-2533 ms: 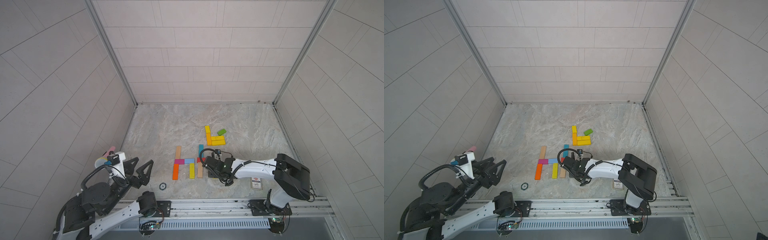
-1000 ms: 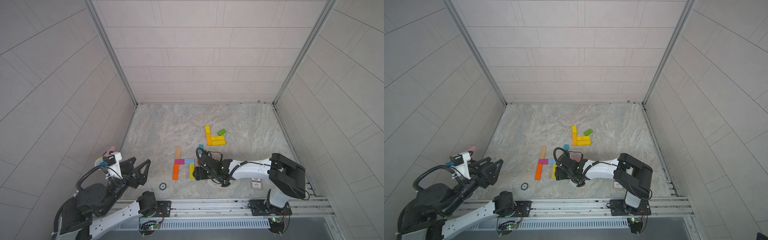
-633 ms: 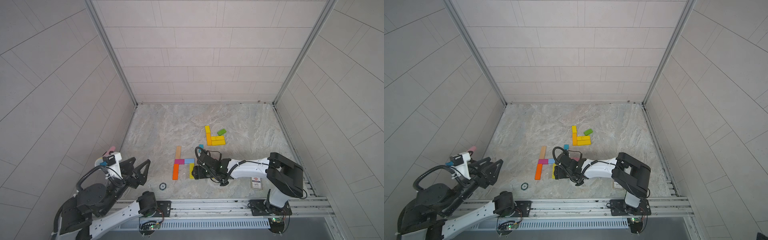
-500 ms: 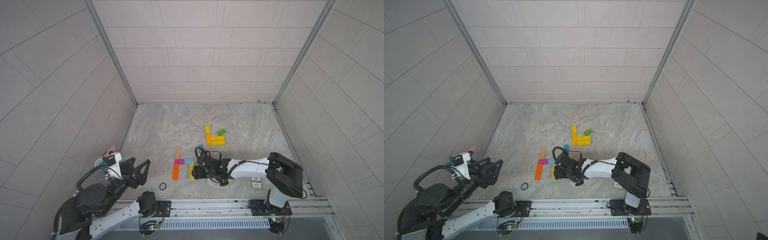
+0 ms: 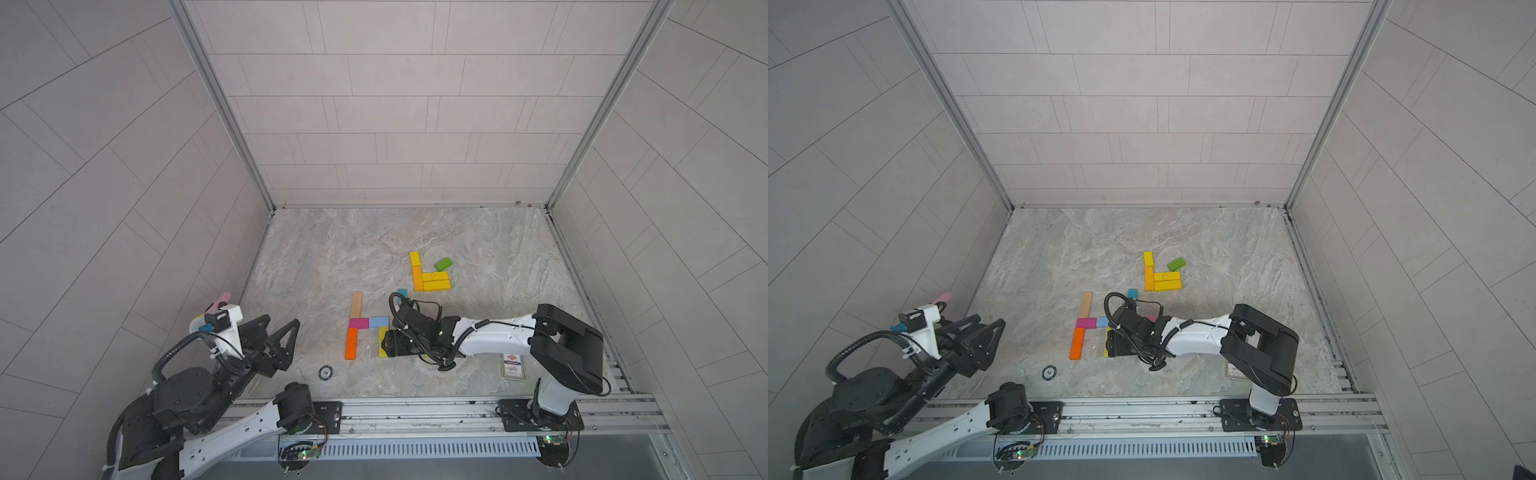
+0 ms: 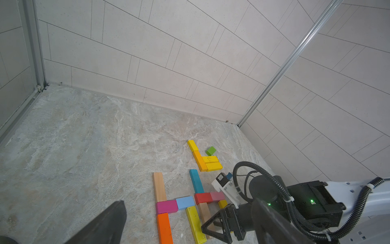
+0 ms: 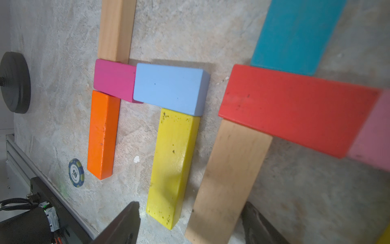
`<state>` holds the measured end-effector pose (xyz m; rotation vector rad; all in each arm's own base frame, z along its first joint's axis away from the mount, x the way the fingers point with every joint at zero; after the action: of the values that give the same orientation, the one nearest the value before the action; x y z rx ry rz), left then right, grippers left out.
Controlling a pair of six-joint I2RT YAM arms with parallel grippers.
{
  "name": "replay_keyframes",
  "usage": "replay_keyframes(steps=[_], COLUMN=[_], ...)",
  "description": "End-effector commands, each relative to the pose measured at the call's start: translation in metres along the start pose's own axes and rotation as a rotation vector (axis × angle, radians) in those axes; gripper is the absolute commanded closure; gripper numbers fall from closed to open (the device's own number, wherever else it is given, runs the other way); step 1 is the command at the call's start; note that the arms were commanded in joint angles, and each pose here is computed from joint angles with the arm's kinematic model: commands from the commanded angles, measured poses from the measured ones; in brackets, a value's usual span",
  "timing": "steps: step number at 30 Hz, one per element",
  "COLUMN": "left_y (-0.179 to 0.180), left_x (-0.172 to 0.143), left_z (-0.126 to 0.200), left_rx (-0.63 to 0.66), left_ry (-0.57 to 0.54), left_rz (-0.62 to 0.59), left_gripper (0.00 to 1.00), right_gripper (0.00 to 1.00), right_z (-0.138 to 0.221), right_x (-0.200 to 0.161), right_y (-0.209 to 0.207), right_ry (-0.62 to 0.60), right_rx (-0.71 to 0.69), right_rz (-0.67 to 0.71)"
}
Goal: Assemble the letter h with building blocks
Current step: Adjust the building block at the center of the board.
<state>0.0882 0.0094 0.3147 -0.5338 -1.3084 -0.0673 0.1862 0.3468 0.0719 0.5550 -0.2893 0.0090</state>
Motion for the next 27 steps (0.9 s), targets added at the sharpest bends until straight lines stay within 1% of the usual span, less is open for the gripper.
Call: replay_keyframes(steps=[1,12,17,20,23,25,27], left_y=[0.006,0.006,0.005,0.002,-0.005,-0.014,-0.023], left_x=[0.003,0.002,0.003,0.003,0.003,0.000,-0.005], left_z=[0.005,0.004,0.004,0.002,-0.003,-0.011,-0.022], left_rx=[0.015,0.019,0.012,0.005,-0.004,-0.005,0.002], left_ry=[-0.016,-0.014,-0.013,-0.011,0.013,0.046,0.088], left_rz=[-0.007,-0.010,-0.009,-0.009,-0.027,-0.047,-0.063], left_gripper=[0.00,0.00,0.00,0.00,0.00,0.00,0.00], right_gripper=[0.22,0.22,0.21,0.21,0.21,0.21,0.23], right_z=[-0.007,-0.010,0.000,0.021,0.053,0.079,0.100], right_x=[-0.001,0.000,0.006,0.015,0.028,0.039,0.049], right_y=[-0.010,-0.013,-0.006,0.005,0.009,0.003,-0.017], right_ry=[0.009,0.008,-0.012,-0.056,-0.124,-0.183,-0.234], right_rx=[-0.049,-0.056,-0.027,0.004,0.016,0.000,-0.038], right_rz=[-0.023,-0.034,-0.031,-0.005,0.027,0.040,0.030])
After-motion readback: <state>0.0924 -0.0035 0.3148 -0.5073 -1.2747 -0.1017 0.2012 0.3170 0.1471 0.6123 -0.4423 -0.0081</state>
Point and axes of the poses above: each gripper's point midway between its finger pads, its own z axis back along the fingers, its own y axis along the line the jaws close on, x = y × z, the point moved 4 cm from there along z, back along the fingers, and after that the axes turned 6 degrees about -z, right-handed, at the moved point
